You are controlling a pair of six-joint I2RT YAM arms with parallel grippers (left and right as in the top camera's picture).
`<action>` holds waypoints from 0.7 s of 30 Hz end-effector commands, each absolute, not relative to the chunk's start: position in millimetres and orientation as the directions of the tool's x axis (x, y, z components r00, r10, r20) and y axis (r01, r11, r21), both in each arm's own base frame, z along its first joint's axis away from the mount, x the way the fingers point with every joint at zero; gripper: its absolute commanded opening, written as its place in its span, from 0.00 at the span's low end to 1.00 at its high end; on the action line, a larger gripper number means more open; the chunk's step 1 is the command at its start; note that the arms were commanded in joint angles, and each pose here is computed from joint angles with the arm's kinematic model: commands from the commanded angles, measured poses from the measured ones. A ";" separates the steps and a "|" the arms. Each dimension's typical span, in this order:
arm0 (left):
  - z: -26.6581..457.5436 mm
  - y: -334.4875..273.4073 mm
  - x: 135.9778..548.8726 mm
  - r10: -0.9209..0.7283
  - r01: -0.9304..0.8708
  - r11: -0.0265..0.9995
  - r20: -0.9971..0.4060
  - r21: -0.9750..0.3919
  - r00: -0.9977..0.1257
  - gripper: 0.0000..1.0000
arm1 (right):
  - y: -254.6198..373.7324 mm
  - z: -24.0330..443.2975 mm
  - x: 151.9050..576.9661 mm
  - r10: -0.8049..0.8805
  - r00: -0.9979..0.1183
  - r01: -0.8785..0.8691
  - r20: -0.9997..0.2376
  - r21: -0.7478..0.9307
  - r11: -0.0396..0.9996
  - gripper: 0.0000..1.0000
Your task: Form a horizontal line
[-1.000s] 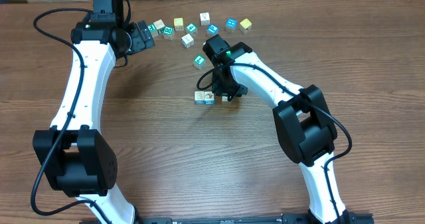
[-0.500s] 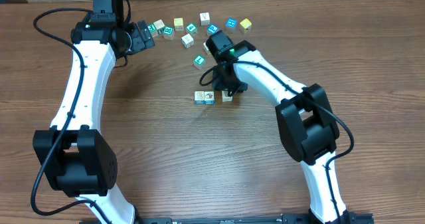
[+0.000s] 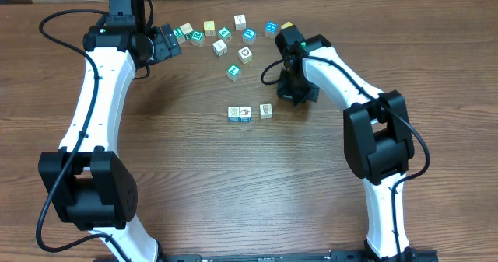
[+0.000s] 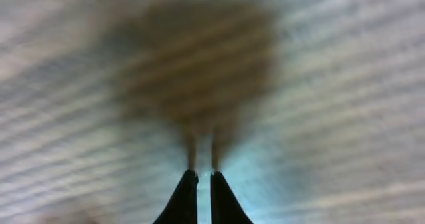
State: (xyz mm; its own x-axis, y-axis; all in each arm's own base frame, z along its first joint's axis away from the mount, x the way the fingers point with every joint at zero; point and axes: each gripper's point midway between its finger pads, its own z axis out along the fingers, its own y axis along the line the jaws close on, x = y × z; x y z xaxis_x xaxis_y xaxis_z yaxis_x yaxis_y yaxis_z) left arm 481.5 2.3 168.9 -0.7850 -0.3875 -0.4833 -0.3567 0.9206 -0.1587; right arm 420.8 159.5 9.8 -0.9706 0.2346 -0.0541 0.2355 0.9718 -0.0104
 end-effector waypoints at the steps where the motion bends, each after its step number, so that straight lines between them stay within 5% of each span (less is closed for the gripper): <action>1: 175.0 -1.0 483.1 -0.376 -0.341 0.926 -0.496 -0.164 -0.783 0.99 | 166.7 17.6 417.2 0.191 -0.981 0.191 -0.043 0.001 0.982 0.04; 7: 175.0 -0.8 483.1 -0.376 -0.341 0.926 -0.496 -0.164 -0.783 1.00 | 202.1 19.6 400.9 0.055 -0.998 0.060 0.041 0.153 0.986 0.04; 21: 175.0 -1.0 483.1 -0.376 -0.341 0.926 -0.496 -0.164 -0.783 1.00 | 219.2 19.8 393.2 0.016 -0.999 0.022 0.039 0.160 0.987 0.04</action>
State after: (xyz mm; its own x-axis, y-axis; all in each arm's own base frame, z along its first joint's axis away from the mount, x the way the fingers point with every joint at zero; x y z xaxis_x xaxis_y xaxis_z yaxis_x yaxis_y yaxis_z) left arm 481.5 2.2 168.9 -0.7849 -0.3875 -0.4835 -0.3565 0.9206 -0.1591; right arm 390.7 209.8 11.4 -0.9973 0.0402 0.0615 0.0483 0.9893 0.1376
